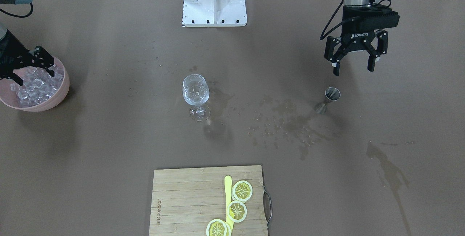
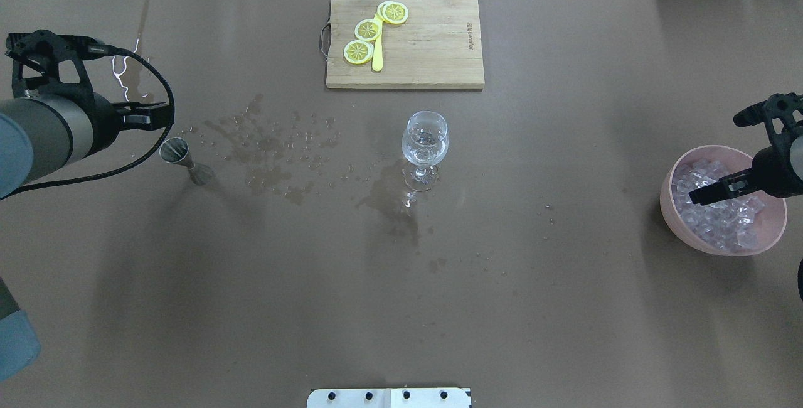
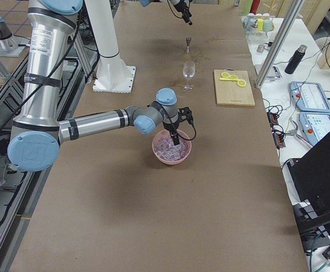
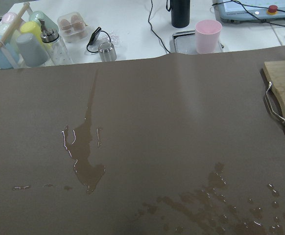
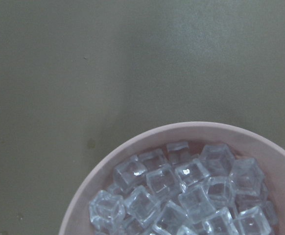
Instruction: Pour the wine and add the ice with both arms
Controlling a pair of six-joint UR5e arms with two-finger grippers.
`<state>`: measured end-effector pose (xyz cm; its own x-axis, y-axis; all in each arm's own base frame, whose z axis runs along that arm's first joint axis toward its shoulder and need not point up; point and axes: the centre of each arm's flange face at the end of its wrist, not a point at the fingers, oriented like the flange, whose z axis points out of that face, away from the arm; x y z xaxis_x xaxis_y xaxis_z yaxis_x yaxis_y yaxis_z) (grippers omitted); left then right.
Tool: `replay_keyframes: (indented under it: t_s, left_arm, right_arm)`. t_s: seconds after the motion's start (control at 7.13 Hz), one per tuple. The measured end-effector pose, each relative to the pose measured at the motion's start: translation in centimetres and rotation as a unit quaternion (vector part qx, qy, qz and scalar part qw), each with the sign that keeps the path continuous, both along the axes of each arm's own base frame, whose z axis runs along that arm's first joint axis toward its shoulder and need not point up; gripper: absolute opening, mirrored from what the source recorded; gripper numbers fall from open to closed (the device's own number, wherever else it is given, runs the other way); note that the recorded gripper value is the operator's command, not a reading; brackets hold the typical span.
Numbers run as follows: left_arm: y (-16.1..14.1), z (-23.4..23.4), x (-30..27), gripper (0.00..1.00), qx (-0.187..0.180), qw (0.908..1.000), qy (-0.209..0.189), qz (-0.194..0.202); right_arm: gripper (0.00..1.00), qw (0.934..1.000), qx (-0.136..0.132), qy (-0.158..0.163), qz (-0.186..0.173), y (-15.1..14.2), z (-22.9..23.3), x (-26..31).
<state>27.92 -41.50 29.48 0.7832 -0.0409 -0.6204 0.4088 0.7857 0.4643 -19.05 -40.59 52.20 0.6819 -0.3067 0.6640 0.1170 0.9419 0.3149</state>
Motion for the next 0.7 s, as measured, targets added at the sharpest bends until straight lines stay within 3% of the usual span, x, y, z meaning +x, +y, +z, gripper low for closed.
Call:
replay_keyframes:
  t_s: [0.42, 0.7]
  left_arm:
    - [-0.49, 0.02, -0.37, 0.98, 0.007, 0.9998, -0.012, 0.012]
    - [-0.52, 0.01, -0.40, 0.98, 0.007, 0.9998, -0.013, 0.013]
  right_arm:
    - [0.60, 1.0000, -0.006, 0.004, -0.002, 0.10, 0.83, 0.03]
    - [0.63, 0.9999, -0.010, 0.004, -0.003, 0.02, 0.96, -0.03]
